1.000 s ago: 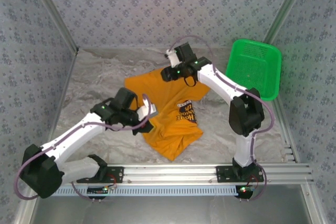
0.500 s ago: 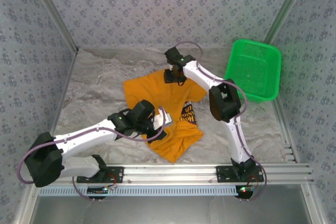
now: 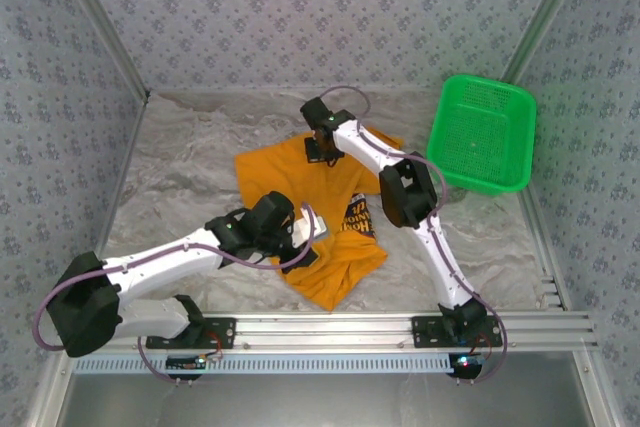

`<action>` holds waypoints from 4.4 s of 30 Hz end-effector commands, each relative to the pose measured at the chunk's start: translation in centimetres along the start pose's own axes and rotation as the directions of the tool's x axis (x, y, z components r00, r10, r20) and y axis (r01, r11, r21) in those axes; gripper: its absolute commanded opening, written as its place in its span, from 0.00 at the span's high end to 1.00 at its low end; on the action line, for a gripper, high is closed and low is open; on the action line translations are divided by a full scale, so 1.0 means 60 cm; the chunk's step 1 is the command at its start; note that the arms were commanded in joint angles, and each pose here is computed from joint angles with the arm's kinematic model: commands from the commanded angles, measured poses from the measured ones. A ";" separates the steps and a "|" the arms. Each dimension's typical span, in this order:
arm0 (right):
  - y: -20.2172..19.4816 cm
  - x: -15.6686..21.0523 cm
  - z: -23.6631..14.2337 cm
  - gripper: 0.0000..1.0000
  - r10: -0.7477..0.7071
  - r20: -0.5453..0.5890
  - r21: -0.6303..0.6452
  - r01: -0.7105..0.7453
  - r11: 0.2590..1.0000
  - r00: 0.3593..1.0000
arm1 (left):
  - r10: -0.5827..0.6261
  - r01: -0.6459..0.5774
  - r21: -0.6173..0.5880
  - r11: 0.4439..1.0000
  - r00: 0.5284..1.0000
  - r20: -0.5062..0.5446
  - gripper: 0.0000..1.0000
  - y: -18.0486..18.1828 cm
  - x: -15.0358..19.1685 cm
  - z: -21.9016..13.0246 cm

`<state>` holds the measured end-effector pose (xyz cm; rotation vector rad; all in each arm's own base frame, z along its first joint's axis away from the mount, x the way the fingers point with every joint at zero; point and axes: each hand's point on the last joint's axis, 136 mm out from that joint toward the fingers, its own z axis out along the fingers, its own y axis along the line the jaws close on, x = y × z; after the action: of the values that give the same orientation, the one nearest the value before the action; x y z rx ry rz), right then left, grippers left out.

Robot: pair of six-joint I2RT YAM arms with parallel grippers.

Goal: Fold the inside-out t-shirt

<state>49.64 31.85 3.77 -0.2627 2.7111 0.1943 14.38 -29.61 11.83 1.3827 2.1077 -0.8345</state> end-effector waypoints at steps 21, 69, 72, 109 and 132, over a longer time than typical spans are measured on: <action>-0.152 -0.211 -0.468 0.91 0.351 0.458 -0.171 -0.306 0.936 0.817 | 0.404 -0.398 -0.455 0.796 0.910 -0.088 1.00 0.117 -0.131 -0.391; -0.269 0.108 -0.128 0.50 0.201 -0.179 -0.084 -0.219 0.972 0.963 | 0.599 -0.655 0.116 0.747 0.587 -0.544 1.00 0.010 0.152 -0.157; -0.261 0.126 -0.128 0.77 0.167 -0.217 -0.140 -0.200 0.970 0.962 | 0.593 -0.651 0.115 0.750 0.586 -0.552 1.00 0.012 0.158 -0.160; -0.320 0.173 -0.165 0.99 0.078 -0.187 -0.081 -0.094 0.992 0.979 | 0.515 -0.604 0.075 0.793 0.600 -0.612 1.00 0.033 0.186 -0.222; -0.312 -0.078 -0.527 1.00 0.117 0.585 -0.112 -0.063 0.992 0.802 | 0.558 -0.836 -0.237 0.495 0.515 -0.651 1.00 0.186 -0.099 -0.461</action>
<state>44.84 9.29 25.81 -0.1131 2.2975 0.3399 22.86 -10.28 29.84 1.9679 1.6611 0.4034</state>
